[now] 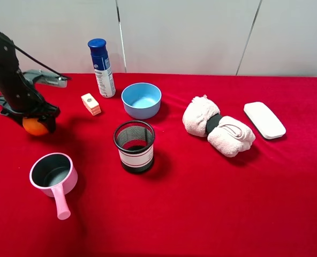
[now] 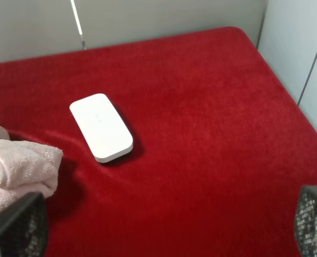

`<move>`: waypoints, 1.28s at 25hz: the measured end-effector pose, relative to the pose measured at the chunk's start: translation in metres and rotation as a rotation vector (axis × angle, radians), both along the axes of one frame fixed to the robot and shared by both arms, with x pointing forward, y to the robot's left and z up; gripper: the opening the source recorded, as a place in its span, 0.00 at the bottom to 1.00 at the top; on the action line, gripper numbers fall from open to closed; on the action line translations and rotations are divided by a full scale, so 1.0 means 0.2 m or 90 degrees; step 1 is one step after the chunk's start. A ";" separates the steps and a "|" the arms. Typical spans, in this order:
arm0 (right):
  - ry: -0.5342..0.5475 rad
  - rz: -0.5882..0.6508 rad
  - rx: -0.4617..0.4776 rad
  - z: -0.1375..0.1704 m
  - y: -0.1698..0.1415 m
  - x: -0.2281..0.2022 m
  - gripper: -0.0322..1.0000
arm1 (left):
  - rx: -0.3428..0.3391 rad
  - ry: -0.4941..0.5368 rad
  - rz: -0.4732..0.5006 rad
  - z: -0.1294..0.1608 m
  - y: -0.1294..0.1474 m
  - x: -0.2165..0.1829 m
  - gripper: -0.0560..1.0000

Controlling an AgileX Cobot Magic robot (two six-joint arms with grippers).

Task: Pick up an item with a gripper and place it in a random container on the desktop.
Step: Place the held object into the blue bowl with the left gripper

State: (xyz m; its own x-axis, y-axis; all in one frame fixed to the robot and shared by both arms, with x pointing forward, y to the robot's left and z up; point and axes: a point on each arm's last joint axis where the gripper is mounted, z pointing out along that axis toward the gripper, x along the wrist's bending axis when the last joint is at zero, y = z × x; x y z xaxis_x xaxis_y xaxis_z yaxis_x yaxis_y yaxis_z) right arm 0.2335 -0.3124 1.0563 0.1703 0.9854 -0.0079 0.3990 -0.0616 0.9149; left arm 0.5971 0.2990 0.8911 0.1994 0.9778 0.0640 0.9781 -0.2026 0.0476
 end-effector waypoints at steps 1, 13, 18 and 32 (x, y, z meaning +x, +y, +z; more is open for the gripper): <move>0.000 0.000 0.000 0.00 0.00 0.00 0.70 | 0.000 -0.006 0.000 0.03 0.00 0.00 0.75; 0.000 0.000 0.000 0.00 0.00 0.00 0.70 | 0.008 0.039 -0.017 0.28 -0.10 0.07 0.75; 0.000 0.000 0.000 0.00 0.00 0.00 0.70 | 0.011 0.047 -0.020 0.35 -0.20 0.08 0.75; 0.000 0.000 0.000 0.00 0.00 0.00 0.70 | 0.005 0.007 -0.063 0.52 -0.57 0.08 0.75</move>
State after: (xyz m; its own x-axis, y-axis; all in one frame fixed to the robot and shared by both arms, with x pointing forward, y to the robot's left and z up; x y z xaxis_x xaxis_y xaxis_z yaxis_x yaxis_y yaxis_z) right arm 0.2335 -0.3124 1.0563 0.1703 0.9854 -0.0079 0.3990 -0.0616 0.9149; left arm 0.6140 0.1850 0.9945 0.2961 0.9527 0.0687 0.9536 -0.2989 0.0350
